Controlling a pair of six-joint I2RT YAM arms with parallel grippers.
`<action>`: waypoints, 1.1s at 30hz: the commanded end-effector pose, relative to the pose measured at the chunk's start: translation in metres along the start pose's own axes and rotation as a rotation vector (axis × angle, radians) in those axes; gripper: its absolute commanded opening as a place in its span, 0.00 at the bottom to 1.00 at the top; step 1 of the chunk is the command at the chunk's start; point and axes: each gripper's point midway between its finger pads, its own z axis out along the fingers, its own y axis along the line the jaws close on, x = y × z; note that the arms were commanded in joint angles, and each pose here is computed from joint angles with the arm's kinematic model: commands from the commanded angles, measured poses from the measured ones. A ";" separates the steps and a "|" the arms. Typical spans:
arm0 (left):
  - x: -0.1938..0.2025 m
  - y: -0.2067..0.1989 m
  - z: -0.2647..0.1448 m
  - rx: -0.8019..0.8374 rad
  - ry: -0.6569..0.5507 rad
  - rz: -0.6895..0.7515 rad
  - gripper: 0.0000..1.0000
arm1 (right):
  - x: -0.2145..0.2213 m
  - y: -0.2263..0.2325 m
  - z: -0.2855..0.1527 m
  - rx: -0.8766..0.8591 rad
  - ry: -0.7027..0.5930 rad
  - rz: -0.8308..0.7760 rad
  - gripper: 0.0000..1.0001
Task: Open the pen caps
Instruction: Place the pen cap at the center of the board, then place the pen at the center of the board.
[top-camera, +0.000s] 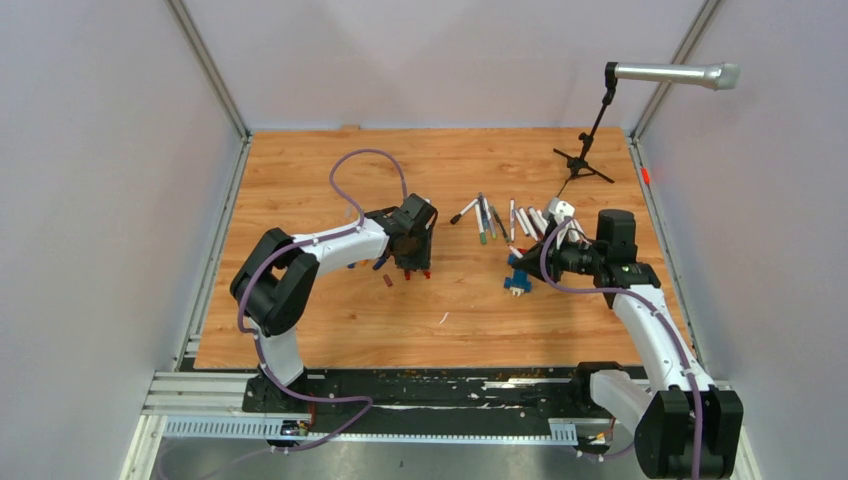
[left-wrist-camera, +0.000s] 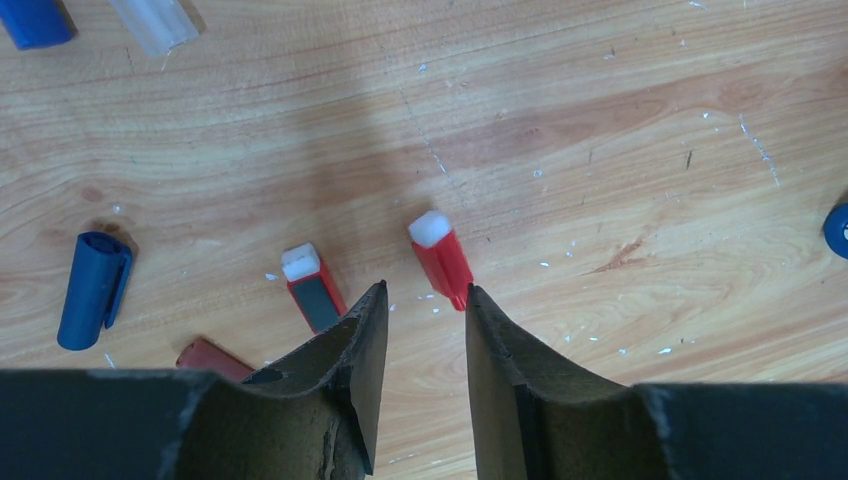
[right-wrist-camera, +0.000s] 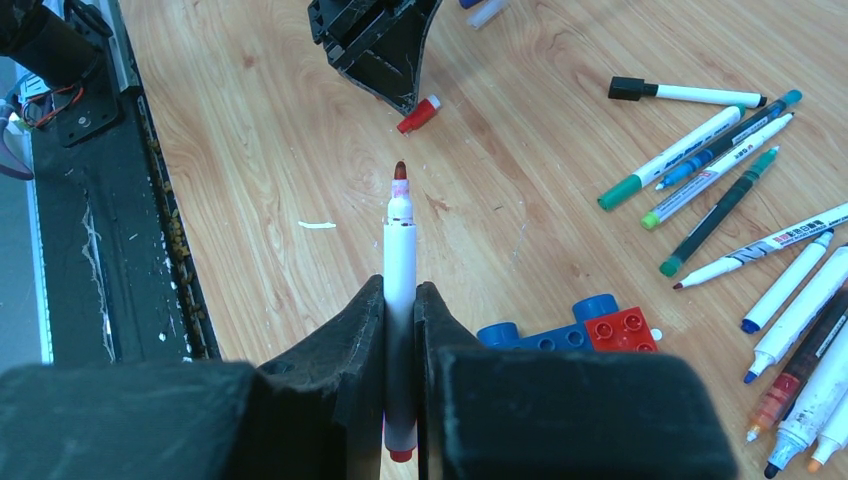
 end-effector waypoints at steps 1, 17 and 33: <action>-0.019 -0.009 -0.015 0.024 -0.057 0.019 0.41 | -0.009 -0.002 -0.001 -0.004 -0.018 -0.039 0.00; -0.056 -0.014 -0.110 0.165 -0.405 0.039 0.63 | 0.000 -0.085 -0.052 0.392 -0.006 0.055 0.00; -0.016 0.028 -0.150 0.326 -0.611 0.002 1.00 | 0.047 -0.219 -0.117 0.735 0.252 0.193 0.03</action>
